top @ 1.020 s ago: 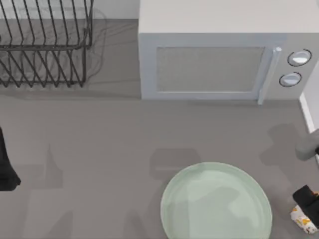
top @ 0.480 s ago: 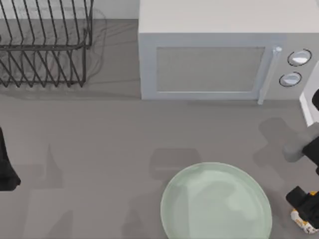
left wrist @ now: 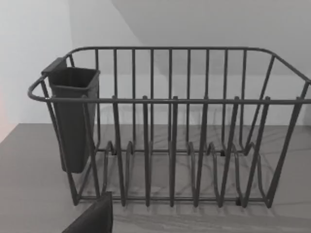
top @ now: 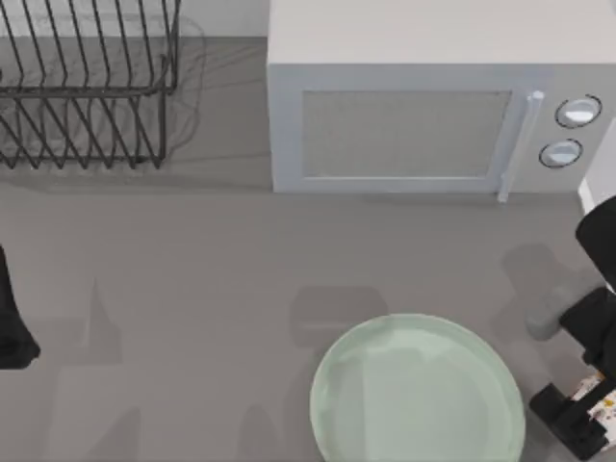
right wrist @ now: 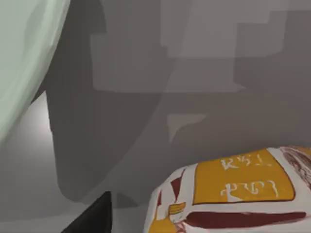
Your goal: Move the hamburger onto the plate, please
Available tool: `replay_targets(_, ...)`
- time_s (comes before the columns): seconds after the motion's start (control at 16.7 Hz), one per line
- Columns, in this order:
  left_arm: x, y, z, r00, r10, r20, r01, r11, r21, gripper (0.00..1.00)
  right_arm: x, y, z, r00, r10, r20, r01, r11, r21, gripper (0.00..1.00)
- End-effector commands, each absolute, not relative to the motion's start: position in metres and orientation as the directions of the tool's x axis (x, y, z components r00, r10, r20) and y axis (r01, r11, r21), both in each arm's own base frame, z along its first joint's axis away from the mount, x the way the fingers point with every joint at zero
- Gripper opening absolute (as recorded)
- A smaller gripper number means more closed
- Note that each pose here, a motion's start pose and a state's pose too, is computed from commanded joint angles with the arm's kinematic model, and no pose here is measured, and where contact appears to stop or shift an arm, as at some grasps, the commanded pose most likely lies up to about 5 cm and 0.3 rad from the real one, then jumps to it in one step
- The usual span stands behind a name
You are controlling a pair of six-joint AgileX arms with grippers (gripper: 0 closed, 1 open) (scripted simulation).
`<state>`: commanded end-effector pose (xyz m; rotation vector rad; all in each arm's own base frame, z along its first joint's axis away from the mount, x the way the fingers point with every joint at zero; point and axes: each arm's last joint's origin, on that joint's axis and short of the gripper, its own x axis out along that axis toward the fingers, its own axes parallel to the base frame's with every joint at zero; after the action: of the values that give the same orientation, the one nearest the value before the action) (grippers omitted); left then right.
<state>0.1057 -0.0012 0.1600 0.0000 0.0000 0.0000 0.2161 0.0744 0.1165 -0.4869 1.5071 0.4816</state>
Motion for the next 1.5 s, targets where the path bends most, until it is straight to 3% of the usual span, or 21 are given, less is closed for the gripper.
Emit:
replay_targets(0.48, 0.106, -0.001, 0.160, 1.000, 0.000, 0.000, 0.000, 1.000, 0.000, 1.00, 0.212, 0.073, 0.092, -0.002, -0.004, -1.000, -0.581, 0.814, -0.003, 1.00)
replay_targets(1.26, 0.106, -0.001, 0.160, 1.000, 0.000, 0.000, 0.000, 1.000, 0.000, 1.00, 0.212, 0.073, 0.092, -0.002, -0.004, -1.000, -0.581, 0.814, -0.003, 0.02)
replay_targets(1.5, 0.106, -0.001, 0.160, 1.000, 0.000, 0.000, 0.000, 1.000, 0.000, 1.00, 0.212, 0.073, 0.092, -0.002, -0.004, -1.000, -0.581, 0.814, -0.003, 0.00)
